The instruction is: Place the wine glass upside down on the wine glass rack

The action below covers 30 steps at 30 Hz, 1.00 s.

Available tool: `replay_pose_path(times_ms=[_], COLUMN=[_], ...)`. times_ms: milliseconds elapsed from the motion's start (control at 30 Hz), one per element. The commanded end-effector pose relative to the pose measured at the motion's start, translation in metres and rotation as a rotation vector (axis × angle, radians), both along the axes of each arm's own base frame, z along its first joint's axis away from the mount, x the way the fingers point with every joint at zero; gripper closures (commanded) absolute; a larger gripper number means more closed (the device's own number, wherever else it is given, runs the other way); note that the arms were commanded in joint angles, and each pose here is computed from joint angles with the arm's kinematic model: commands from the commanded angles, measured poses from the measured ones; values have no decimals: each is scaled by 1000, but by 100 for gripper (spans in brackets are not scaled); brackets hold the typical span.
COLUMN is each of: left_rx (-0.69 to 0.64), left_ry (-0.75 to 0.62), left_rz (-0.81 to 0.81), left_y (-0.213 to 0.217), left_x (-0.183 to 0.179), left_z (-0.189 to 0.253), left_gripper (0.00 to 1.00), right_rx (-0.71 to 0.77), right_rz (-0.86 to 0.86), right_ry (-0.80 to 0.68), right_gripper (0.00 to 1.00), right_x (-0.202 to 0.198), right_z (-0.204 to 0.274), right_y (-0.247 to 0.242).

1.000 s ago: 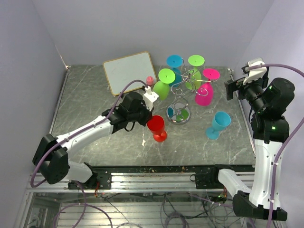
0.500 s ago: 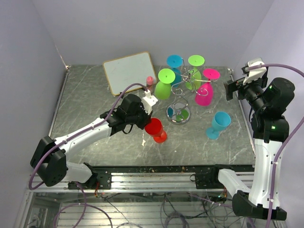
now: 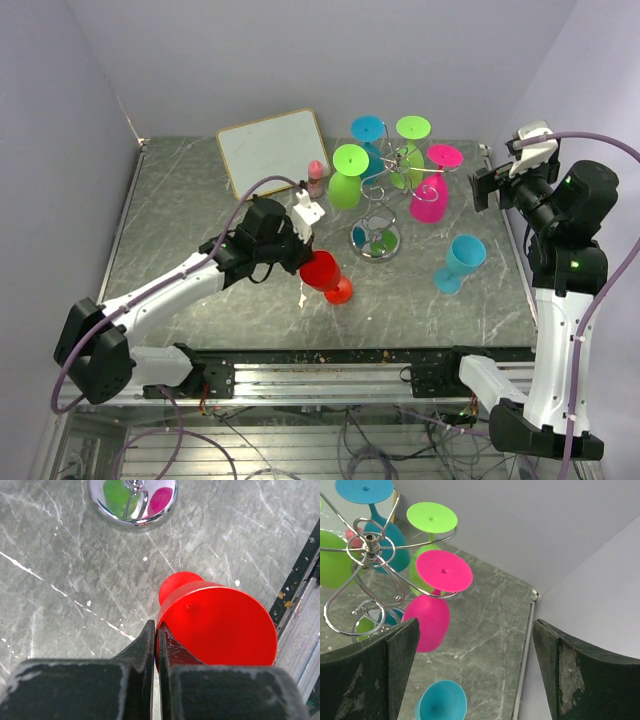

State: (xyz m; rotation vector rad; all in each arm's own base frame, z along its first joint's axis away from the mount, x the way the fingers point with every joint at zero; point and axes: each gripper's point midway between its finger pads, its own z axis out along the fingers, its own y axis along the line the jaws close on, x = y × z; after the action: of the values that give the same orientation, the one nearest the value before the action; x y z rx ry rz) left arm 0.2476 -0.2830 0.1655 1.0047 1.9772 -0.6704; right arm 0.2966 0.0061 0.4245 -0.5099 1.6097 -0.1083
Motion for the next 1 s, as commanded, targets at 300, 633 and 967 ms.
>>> replay_pose_path(times_ms=[300,633,967], left_rx=[-228,-289,-352], left_ry=[-201,-356,-486], left_rz=[-15,156,268], left_y=[55,123,143], left_x=[-6,-17,-28], left_z=[108,201,292], left_gripper=[93,93,93], right_rx=[-31,99,275], right_rz=[179,388,617], right_ry=[-40,-17,-10], right_gripper=[5,11,16], right_x=[-16,-19,-21], right_z=[23,31,61], right_y=[26,62,105])
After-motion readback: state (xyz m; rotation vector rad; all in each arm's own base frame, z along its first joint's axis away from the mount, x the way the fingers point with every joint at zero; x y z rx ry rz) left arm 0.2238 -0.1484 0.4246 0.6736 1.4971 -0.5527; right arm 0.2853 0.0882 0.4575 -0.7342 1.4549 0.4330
